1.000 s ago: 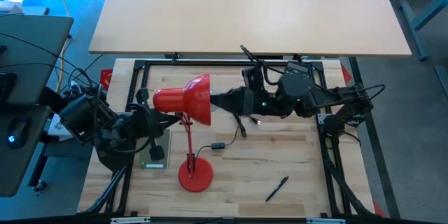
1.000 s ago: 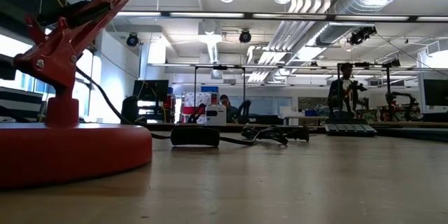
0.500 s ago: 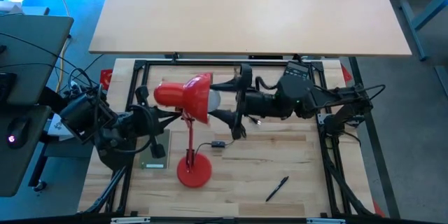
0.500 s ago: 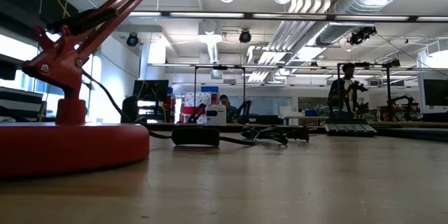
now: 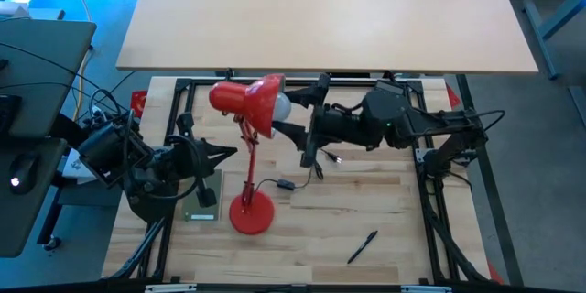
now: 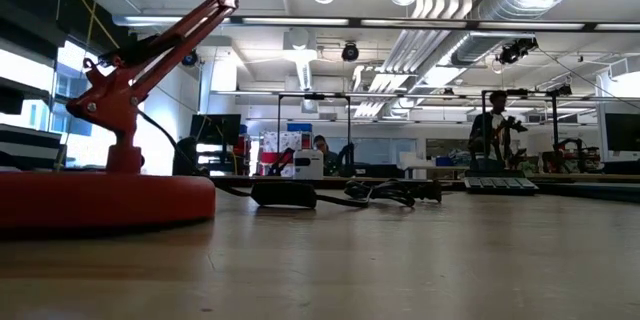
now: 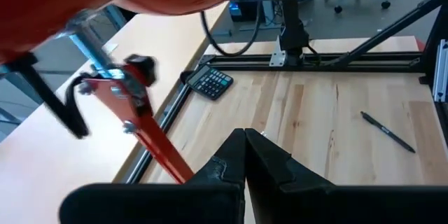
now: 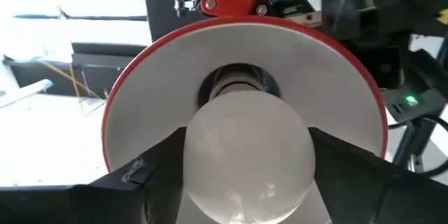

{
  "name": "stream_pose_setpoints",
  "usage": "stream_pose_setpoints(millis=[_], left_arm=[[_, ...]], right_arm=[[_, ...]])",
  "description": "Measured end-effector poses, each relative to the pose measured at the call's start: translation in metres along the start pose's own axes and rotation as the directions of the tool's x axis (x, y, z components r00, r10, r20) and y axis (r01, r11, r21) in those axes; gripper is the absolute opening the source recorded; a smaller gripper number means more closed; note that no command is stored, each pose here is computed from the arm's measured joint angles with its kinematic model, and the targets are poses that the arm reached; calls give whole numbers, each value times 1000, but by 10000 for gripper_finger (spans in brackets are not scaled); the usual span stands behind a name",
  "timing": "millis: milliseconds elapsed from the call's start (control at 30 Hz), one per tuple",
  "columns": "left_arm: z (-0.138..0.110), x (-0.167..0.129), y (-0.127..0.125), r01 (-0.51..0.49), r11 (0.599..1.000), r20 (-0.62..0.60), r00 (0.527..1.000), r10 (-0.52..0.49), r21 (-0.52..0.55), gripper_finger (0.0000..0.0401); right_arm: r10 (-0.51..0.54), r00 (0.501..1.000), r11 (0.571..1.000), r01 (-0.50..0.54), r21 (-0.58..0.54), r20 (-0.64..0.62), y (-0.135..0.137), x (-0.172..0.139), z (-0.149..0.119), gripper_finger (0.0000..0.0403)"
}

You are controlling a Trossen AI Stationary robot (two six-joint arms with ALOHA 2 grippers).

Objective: Screw lightbulb
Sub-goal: Insert the white lightbulb into the red lamp

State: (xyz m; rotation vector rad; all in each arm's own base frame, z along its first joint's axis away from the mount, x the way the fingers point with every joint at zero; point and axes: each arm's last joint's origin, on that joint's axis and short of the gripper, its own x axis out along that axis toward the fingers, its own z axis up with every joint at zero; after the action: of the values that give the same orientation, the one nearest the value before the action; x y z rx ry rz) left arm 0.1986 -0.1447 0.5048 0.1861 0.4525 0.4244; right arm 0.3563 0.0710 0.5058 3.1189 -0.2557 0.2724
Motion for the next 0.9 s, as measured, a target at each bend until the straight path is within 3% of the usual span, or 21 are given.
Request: stream_pose_setpoints(millis=[367,533,600,767,833,900], left_arm=[[0,0,0,1,1000,-1,1000,-1,0,0],[0,0,0,2,1000,-1,1000,-2,1,0],[0,0,0,3,1000,-1,1000,-3,1,0],[0,0,0,3,1000,-1,1000,-3,1,0],[0,0,0,2,1000,-1,1000,-2,1,0],[0,0,0,2,1000,-1,1000,-2,1,0]], right_arm=[[-25,999,999,26,-29,47,-1,-2,2,268],[-27,998,994,33,-106,55,-1,-2,3,268],[-27,997,980,39,-195,66,-1,-2,5,268],[-25,997,879,57,-473,73,-1,-2,5,269],[-24,997,814,62,-578,74,-1,-2,6,269],[-22,997,718,69,-692,77,0,-2,6,269]])
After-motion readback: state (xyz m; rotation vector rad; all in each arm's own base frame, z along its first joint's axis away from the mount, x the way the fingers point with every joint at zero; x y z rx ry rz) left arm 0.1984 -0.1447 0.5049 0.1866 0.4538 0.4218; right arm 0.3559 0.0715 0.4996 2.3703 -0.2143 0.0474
